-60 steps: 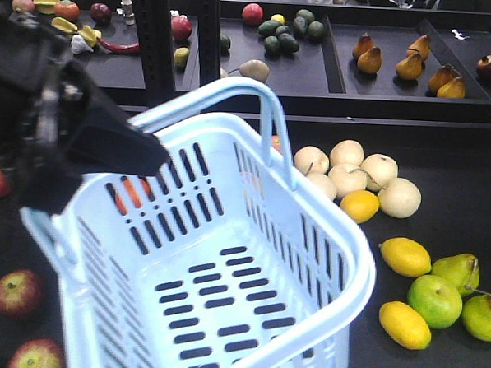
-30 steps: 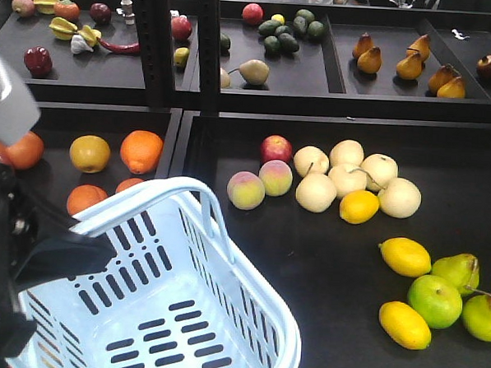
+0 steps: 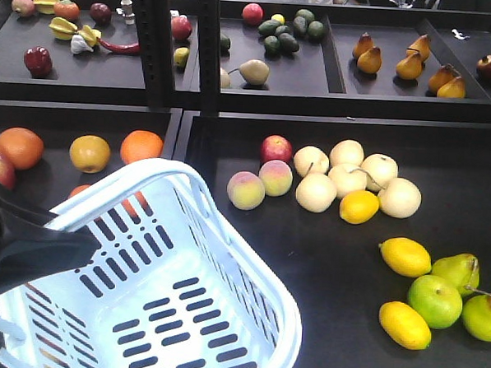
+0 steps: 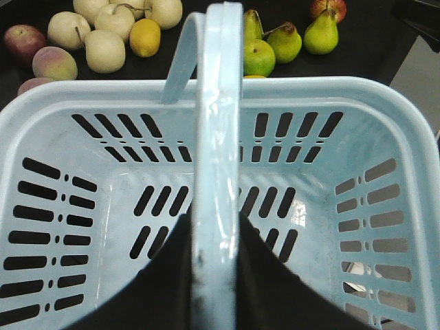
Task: Pick three apples into basket with both arms
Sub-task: 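Lift the light-blue basket by its handle with the left gripper, then hold the basket in the left gripper while the base turns away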
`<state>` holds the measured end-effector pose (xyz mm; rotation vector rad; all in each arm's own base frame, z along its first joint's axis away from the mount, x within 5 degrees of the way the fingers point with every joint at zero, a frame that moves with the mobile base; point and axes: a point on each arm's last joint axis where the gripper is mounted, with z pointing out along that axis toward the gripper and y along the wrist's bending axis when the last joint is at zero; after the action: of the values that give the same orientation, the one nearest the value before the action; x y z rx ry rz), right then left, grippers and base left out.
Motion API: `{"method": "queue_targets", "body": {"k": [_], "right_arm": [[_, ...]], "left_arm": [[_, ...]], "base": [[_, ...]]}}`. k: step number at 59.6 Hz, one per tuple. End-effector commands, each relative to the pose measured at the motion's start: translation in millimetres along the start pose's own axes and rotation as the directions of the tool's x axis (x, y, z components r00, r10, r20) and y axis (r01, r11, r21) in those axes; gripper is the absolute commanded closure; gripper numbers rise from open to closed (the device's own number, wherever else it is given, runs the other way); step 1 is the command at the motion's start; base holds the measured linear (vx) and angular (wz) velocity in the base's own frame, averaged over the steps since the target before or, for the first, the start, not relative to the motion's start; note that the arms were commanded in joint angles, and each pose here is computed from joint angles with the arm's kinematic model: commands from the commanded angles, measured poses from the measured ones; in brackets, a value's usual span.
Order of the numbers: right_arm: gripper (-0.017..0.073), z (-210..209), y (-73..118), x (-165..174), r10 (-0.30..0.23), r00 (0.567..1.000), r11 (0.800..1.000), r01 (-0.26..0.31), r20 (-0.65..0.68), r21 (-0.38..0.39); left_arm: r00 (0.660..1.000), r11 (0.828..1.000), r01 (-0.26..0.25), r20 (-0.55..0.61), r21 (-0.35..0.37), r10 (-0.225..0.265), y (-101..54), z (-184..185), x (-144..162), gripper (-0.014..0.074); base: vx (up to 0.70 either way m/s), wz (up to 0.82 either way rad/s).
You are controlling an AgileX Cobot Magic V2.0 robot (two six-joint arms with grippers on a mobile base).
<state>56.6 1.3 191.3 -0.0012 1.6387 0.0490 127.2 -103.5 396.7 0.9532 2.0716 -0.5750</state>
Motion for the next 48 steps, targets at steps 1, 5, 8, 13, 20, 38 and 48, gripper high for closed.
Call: {"method": "queue_targets", "body": {"k": [1,5,8,13,20,38,48], "right_arm": [[0.0564,-0.5,0.5,-3.3,-0.019,0.997,1.000,0.019,0.073,-0.003],[0.0564,-0.5,0.5,-3.3,-0.019,0.997,1.000,0.019,0.073,-0.003],[0.0564,-0.5,0.5,-3.3,-0.019,0.997,1.000,0.019,0.073,-0.003],[0.0564,-0.5,0.5,-3.3,-0.019,0.997,1.000,0.019,0.073,-0.003],[0.0564,-0.5,0.5,-3.3,-0.019,0.997,1.000,0.019,0.073,-0.003],[0.0564,-0.5,0.5,-3.3,-0.019,0.997,1.000,0.019,0.073,-0.003],[0.0564,-0.5,0.5,-3.3,-0.019,0.997,1.000,0.019,0.073,-0.003]], "left_arm": [[0.992,1.000,0.022,0.128,-0.005,-0.021,-2.9,-9.8,-13.8,0.0599],[0.992,1.000,0.022,0.126,-0.004,-0.021,-3.0,-9.7,-13.6,0.0601],[0.992,1.000,0.022,0.126,-0.004,-0.021,-3.0,-9.7,-13.6,0.0601],[0.992,1.000,0.022,0.126,-0.004,-0.021,-3.0,-9.7,-13.6,0.0599],[0.992,1.000,0.022,0.127,-0.005,-0.021,-2.9,-9.8,-13.7,0.0599],[0.992,1.000,0.022,0.127,-0.005,-0.021,-2.9,-9.8,-13.7,0.0599],[0.992,1.000,0.022,0.127,-0.005,-0.021,-2.9,-9.8,-13.7,0.0599]], "base": [[0.00,0.00],[0.00,0.00],[0.00,0.00],[0.00,0.00],[0.00,0.00],[0.00,0.00],[0.00,0.00]]}}
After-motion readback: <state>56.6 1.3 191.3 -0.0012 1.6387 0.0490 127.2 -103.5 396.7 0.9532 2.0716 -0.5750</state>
